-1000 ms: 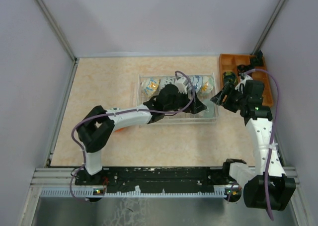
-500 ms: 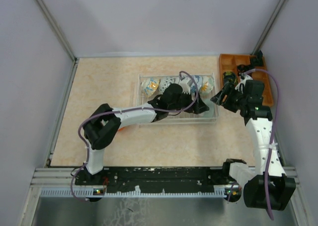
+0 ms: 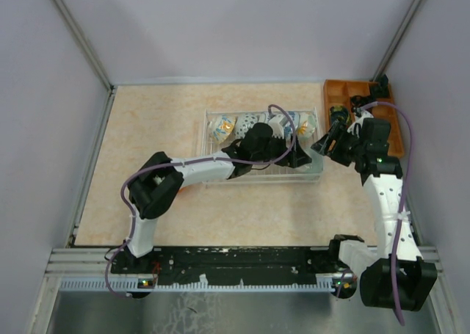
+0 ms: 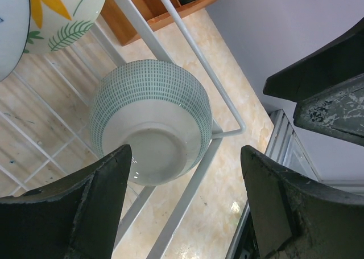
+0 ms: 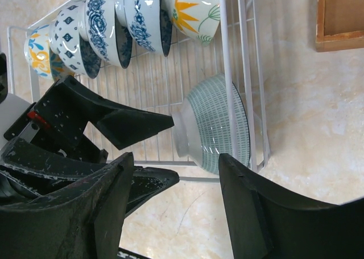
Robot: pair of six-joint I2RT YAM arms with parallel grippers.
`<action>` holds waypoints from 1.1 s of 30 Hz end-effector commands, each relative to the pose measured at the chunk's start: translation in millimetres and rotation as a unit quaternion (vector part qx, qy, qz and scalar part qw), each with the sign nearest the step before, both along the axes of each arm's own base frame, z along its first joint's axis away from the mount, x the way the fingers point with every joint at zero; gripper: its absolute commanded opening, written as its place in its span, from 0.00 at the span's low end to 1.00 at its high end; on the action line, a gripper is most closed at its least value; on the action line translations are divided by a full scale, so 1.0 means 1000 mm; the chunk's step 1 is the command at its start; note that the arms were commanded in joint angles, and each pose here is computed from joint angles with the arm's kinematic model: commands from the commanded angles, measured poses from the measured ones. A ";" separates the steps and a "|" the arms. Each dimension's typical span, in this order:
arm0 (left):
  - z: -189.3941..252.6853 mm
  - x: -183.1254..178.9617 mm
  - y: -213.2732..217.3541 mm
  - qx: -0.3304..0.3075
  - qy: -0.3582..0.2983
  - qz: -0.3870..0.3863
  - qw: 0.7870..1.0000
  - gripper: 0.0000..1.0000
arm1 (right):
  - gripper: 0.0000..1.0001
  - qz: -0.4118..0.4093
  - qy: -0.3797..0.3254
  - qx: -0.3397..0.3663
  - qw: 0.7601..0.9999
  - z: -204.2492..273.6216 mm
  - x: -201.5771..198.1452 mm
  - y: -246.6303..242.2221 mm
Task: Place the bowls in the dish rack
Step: Adjust the bowl in the dish rack.
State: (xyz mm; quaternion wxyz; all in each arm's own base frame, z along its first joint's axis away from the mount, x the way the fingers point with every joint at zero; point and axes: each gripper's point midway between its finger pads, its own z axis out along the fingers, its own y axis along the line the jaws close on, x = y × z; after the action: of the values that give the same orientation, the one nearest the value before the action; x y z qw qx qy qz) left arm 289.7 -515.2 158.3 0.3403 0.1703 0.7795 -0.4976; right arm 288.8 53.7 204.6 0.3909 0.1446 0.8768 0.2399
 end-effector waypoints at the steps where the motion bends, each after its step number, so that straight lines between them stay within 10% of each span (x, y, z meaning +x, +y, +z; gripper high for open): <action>1: 0.012 0.002 -0.003 -0.016 -0.007 -0.002 1.000 0.84 | 0.62 -0.001 -0.037 -0.001 0.999 0.017 0.010 -0.001; 17: 0.095 0.002 0.037 -0.056 -0.068 0.024 0.996 0.97 | 0.71 -0.006 -0.042 -0.005 0.999 0.025 0.008 -0.002; 21: 0.119 0.004 0.074 -0.043 -0.084 0.051 0.994 1.00 | 0.97 -0.004 -0.046 -0.008 0.999 0.032 0.004 -0.002; 33: 0.161 -0.026 0.237 0.041 -0.097 0.186 0.977 1.00 | 0.99 0.033 -0.097 0.110 0.989 0.082 -0.007 0.034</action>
State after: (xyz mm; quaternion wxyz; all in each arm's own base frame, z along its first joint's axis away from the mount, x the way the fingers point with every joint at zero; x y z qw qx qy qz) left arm 278.6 -332.4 333.8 0.4944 0.1096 0.7404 -0.4421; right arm 287.2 64.8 234.1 0.3988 0.1769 0.8534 0.2852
